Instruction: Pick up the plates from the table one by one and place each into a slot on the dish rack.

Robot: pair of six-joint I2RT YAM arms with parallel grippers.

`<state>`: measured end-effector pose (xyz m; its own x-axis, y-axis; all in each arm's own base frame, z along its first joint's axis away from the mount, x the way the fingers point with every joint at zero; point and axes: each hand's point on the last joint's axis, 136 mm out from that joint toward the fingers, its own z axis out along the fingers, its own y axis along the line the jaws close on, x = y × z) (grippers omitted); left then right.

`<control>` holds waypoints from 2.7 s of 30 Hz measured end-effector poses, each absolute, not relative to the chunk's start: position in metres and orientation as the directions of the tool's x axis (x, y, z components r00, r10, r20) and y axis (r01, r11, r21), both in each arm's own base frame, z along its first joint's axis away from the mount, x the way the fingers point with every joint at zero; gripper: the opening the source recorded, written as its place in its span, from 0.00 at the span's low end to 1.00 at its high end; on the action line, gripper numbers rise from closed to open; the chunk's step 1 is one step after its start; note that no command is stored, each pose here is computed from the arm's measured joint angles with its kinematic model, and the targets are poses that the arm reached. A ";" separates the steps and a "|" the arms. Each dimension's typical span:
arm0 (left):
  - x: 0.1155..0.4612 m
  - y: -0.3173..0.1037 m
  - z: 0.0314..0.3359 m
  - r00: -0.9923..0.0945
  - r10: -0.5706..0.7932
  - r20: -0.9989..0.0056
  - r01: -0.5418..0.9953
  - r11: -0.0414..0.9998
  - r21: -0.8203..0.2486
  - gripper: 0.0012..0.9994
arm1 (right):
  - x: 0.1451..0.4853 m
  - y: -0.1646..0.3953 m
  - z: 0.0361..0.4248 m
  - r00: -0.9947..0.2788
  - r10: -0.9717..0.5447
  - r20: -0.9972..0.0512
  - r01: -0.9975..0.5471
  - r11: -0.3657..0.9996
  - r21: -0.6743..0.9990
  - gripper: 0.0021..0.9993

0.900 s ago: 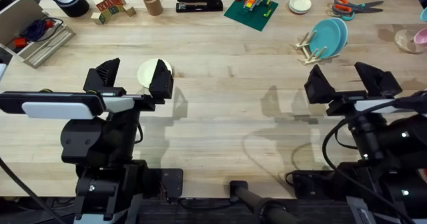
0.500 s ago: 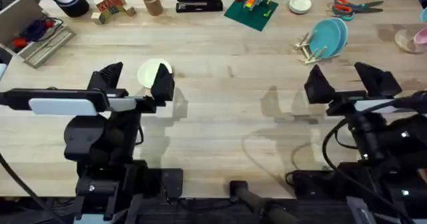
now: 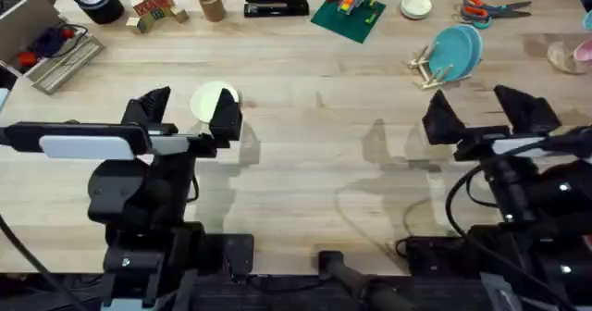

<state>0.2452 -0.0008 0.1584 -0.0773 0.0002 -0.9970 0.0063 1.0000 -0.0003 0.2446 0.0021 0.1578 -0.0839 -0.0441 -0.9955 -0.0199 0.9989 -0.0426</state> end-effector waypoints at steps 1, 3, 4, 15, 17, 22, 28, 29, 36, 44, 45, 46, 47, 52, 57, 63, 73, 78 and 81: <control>0.244 -0.001 0.159 -0.086 0.000 -0.996 0.006 1.000 0.000 0.99 | 0.244 0.002 0.161 -0.082 -0.048 -0.995 -0.020 0.999 -0.047 0.99; 0.241 -0.001 0.166 -0.099 0.000 -0.995 0.007 1.000 0.000 0.99 | 0.241 0.002 0.172 -0.072 -0.052 -0.996 -0.020 0.998 -0.051 0.99; 0.239 -0.001 0.173 -0.098 0.000 -0.995 0.006 1.000 0.000 1.00 | 0.239 0.002 0.180 -0.067 -0.053 -0.996 -0.020 0.998 -0.052 0.99; 0.181 -0.001 0.267 -0.095 0.004 -0.995 0.006 1.000 0.003 0.99 | 0.195 0.003 0.270 -0.024 -0.060 -0.998 -0.021 0.998 -0.059 0.99; 0.168 -0.001 0.282 -0.093 0.005 -0.996 0.007 1.000 0.004 0.99 | 0.184 0.003 0.291 0.011 -0.060 -0.998 -0.020 0.998 -0.060 0.99; 0.149 -0.001 0.314 -0.121 0.007 -0.993 0.007 1.000 0.006 0.99 | 0.171 0.004 0.325 0.014 -0.068 -0.998 -0.020 0.998 -0.068 0.99; 0.151 -0.001 0.333 -0.271 0.006 -0.963 0.008 1.000 0.004 0.99 | 0.175 0.009 0.326 -0.165 -0.085 -0.983 -0.068 0.995 -0.074 0.99; 0.153 -0.001 0.335 -0.304 0.006 -0.953 0.008 1.000 0.004 0.99 | 0.177 0.011 0.326 -0.198 -0.088 -0.976 -0.079 0.994 -0.074 0.99; 0.171 -0.001 0.344 -0.521 0.006 -0.854 0.009 1.000 0.001 0.99 | 0.189 0.015 0.334 -0.397 -0.098 -0.912 -0.123 0.991 -0.053 0.99; 0.188 -0.001 0.349 -0.712 0.005 -0.702 0.009 1.000 -0.002 0.99 | 0.206 0.016 0.345 -0.573 -0.099 -0.814 -0.137 0.990 -0.024 0.99; 0.190 -0.001 0.349 -0.731 0.005 -0.682 0.008 1.000 -0.002 0.99 | 0.208 0.016 0.347 -0.590 -0.099 -0.802 -0.137 0.990 -0.021 0.99; 0.192 -0.001 0.349 -0.749 0.004 -0.662 0.009 1.000 -0.003 0.99 | 0.209 0.016 0.348 -0.609 -0.099 -0.787 -0.138 0.990 -0.017 0.99; 0.193 -0.001 0.349 -0.763 0.004 -0.646 0.009 1.000 -0.003 0.99 | 0.211 0.016 0.349 -0.623 -0.098 -0.776 -0.138 0.990 -0.015 0.99; 0.201 -0.001 0.347 -0.827 0.004 -0.562 0.008 1.000 -0.005 0.99 | 0.214 0.016 0.350 -0.707 -0.098 -0.700 -0.141 0.990 0.004 0.99; 0.208 -0.001 0.351 -0.848 0.004 -0.530 0.008 1.000 -0.005 0.99 | 0.216 0.016 0.345 -0.785 -0.097 -0.611 -0.139 0.990 0.022 0.99; 0.213 -0.001 0.355 -0.844 0.004 -0.536 0.008 1.000 -0.005 0.99 | 0.225 0.016 0.340 -0.824 -0.097 -0.558 -0.138 0.990 0.032 0.99; 0.214 -0.001 0.355 -0.845 0.004 -0.535 0.008 1.000 -0.005 0.99 | 0.226 0.016 0.339 -0.826 -0.097 -0.555 -0.137 0.990 0.032 0.99; 0.214 -0.001 0.355 -0.845 0.004 -0.535 0.008 1.000 -0.005 0.99 | 0.226 0.016 0.340 -0.825 -0.097 -0.557 -0.137 0.990 0.032 0.99; 0.214 -0.001 0.355 -0.844 0.004 -0.536 0.008 1.000 -0.005 0.99 | 0.226 0.016 0.340 -0.825 -0.097 -0.556 -0.137 0.990 0.032 0.99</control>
<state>0.2136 -0.0009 0.3554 -0.8444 0.0041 -0.5357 0.0078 1.0000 -0.0047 0.2259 0.0164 0.3401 -0.8253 -0.0966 -0.5564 -0.1374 0.9900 0.0319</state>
